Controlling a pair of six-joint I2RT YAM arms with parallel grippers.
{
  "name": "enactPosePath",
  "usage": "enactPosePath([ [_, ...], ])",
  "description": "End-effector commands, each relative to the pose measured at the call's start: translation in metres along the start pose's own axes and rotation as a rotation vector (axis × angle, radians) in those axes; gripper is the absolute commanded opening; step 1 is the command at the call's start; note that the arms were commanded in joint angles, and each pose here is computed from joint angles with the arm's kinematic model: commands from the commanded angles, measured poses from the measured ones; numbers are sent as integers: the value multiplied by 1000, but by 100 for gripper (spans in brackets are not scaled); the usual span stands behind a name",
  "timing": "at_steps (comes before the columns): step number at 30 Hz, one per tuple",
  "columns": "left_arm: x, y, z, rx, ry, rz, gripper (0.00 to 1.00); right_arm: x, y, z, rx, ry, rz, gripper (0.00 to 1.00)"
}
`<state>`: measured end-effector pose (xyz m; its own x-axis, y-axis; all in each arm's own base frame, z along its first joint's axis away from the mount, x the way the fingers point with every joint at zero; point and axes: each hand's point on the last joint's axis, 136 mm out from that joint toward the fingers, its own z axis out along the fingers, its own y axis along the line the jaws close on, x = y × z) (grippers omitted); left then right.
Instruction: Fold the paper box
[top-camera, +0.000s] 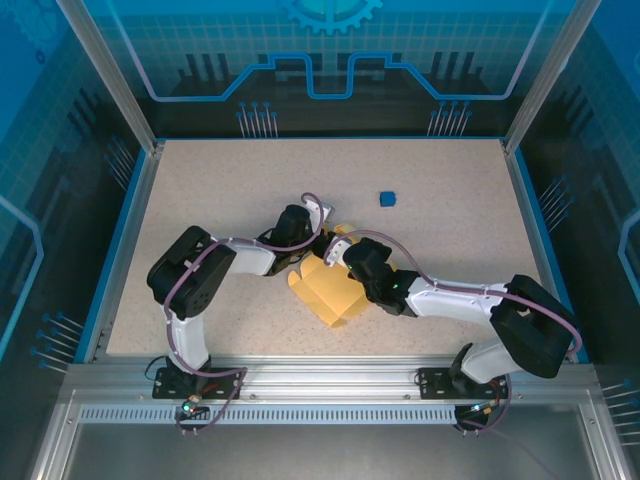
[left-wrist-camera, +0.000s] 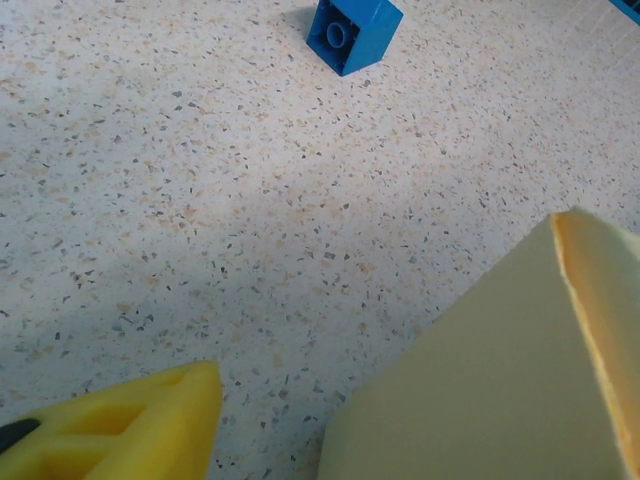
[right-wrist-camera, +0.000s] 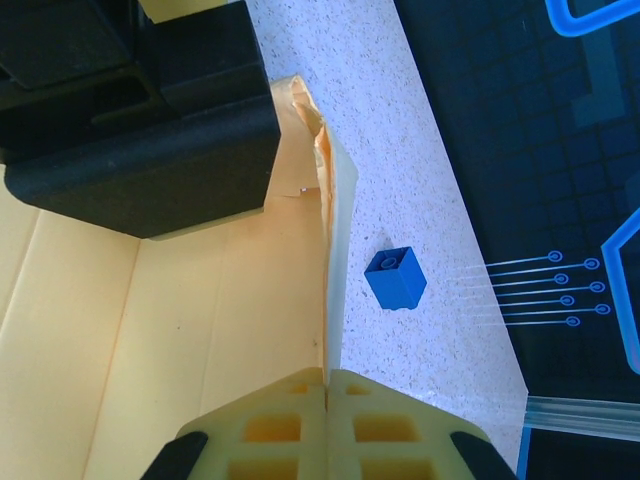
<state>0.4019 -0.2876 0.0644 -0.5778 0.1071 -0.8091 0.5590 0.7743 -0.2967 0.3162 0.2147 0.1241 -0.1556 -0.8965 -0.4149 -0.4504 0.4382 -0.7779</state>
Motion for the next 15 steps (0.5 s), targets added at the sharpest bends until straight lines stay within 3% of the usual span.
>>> enactPosePath([
  [1,-38,1,-10,1,-107,43,61,11,12,-2,-58,23,-29,0],
  [9,-40,-3,-10,24,-112,48,71,11,16,-2,-77,20,-34,0],
  [15,-42,2,-10,-2,-120,27,68,10,20,-2,-99,12,-35,0],
])
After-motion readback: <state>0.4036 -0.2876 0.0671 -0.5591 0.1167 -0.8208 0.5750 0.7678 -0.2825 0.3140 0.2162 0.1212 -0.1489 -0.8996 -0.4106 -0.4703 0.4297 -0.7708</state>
